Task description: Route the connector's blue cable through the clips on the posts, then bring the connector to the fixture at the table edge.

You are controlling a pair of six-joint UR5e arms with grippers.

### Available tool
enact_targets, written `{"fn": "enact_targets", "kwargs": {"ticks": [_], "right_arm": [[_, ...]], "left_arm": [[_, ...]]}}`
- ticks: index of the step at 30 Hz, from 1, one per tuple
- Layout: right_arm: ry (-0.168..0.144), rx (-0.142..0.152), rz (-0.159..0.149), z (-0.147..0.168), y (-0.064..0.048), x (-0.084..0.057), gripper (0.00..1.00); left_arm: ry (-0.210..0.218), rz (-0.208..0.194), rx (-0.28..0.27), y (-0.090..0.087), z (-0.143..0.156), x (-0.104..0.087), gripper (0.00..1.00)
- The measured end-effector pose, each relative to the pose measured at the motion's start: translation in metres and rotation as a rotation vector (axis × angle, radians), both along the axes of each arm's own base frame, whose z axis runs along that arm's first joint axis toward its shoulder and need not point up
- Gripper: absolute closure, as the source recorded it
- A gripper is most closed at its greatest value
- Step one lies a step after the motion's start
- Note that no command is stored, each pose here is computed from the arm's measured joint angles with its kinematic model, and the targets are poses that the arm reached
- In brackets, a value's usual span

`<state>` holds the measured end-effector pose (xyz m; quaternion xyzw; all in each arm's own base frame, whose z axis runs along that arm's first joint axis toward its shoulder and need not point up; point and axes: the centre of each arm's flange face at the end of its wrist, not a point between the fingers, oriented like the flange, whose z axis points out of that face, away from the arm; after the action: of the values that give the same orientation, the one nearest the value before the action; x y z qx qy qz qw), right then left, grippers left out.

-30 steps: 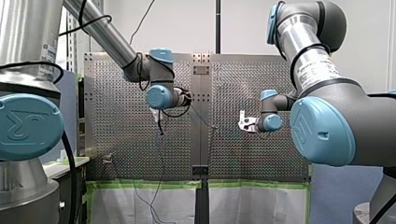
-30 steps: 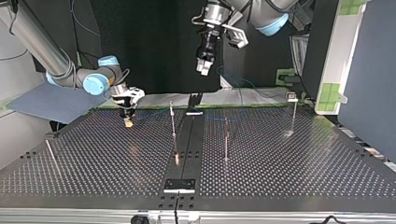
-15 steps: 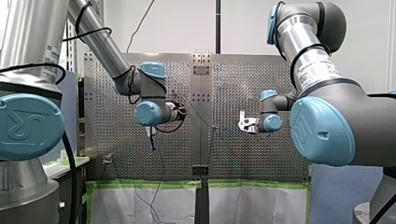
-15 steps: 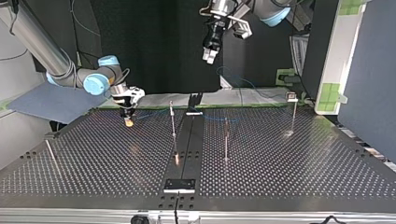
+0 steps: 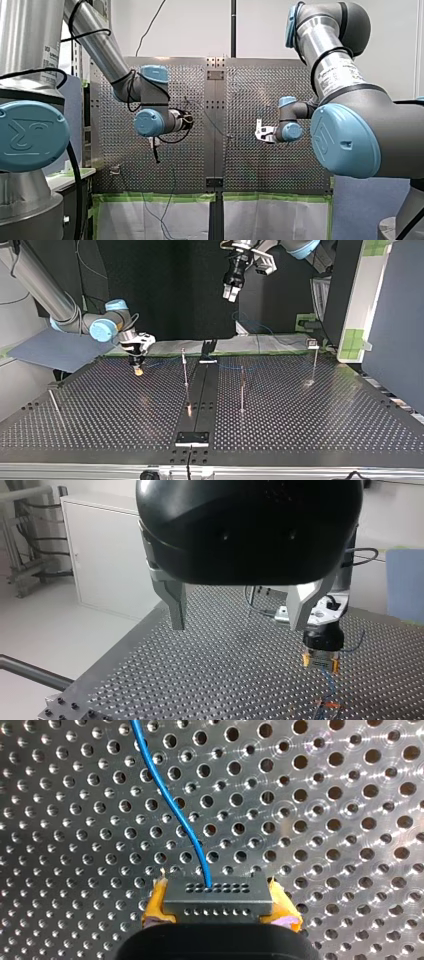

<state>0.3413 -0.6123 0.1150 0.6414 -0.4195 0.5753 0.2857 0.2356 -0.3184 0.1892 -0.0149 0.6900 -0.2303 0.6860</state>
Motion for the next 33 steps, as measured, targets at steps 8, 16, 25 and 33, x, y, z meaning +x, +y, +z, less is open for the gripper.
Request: {"fn": "enact_targets", "kwargs": {"ticks": [8, 16, 25, 33], "right_arm": [[0.015, 0.029, -0.026, 0.003, 0.000, -0.009, 1.00], [0.021, 0.010, -0.069, 0.036, -0.001, -0.018, 1.00], [0.016, -0.040, -0.111, 0.084, 0.004, -0.027, 1.00], [-0.017, -0.095, -0.154, 0.112, 0.012, -0.043, 1.00]], "left_arm": [[-0.007, -0.011, -0.034, 0.001, -0.002, 0.001, 0.02], [0.016, 0.002, -0.054, 0.013, -0.022, -0.001, 0.02], [0.021, -0.013, -0.058, 0.012, -0.044, 0.006, 0.02], [0.021, -0.010, -0.057, 0.011, -0.055, 0.010, 0.02]]}}
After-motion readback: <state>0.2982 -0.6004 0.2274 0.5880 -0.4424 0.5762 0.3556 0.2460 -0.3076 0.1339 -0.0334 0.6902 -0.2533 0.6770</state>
